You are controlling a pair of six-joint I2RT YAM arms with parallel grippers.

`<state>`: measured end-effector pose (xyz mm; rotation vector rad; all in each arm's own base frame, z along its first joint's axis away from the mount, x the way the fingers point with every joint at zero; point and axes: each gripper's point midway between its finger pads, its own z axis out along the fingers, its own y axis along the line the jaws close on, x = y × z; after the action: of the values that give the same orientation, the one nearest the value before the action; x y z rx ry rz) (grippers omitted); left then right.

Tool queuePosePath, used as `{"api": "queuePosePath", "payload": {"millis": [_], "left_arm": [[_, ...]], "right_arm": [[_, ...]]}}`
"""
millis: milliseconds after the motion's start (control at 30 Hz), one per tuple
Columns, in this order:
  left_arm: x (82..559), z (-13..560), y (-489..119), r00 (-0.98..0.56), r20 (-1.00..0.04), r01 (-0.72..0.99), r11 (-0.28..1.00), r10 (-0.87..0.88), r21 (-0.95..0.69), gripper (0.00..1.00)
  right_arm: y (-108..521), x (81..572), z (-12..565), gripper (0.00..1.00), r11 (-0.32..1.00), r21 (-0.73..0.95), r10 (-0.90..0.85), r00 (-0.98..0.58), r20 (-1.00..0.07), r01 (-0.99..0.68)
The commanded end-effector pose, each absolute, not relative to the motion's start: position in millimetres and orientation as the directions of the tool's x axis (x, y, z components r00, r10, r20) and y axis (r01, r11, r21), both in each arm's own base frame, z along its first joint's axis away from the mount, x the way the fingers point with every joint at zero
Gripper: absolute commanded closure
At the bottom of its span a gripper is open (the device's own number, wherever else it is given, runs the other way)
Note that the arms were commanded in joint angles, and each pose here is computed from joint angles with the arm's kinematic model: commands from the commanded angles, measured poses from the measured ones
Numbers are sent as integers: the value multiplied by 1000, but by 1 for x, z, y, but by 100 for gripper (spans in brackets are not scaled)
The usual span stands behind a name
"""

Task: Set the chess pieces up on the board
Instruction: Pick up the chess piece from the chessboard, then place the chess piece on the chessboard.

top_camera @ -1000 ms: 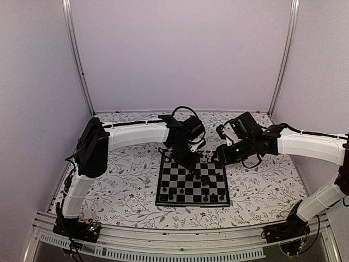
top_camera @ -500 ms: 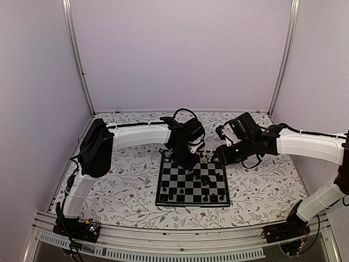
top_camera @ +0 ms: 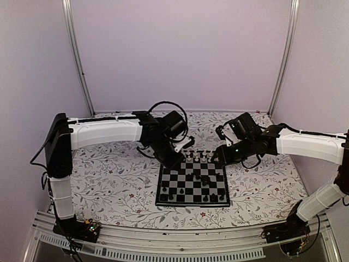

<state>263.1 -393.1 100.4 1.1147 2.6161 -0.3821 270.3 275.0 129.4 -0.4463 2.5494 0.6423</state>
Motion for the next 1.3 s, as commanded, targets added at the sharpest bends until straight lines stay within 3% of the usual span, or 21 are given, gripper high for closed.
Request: {"api": "queuePosePath", "payload": {"millis": [0, 267, 600, 1100, 1267], "left_arm": [[225, 84, -396, -548, -337, 835, 524, 766, -168, 100], [212, 74, -432, -450, -355, 893, 421, 819, -161, 100], [202, 60, -466, -391, -361, 920, 355, 847, -164, 100], [197, 38, -469, -409, -315, 912, 372, 856, -175, 99], [197, 37, -467, -412, -309, 911, 373, 857, -177, 93]], "right_arm": [[275, 274, 129, 62, 843, 354, -188, -838, -512, -405], [270, 272, 122, 62, 858, 352, -173, -855, -489, -374], [213, 268, 109, 62, 935, 314, -8, -898, -440, -162], [202, 265, 110, 62, 938, 324, 32, -896, -442, -126], [203, 264, 107, 62, 936, 332, 40, -901, -433, -118]]}}
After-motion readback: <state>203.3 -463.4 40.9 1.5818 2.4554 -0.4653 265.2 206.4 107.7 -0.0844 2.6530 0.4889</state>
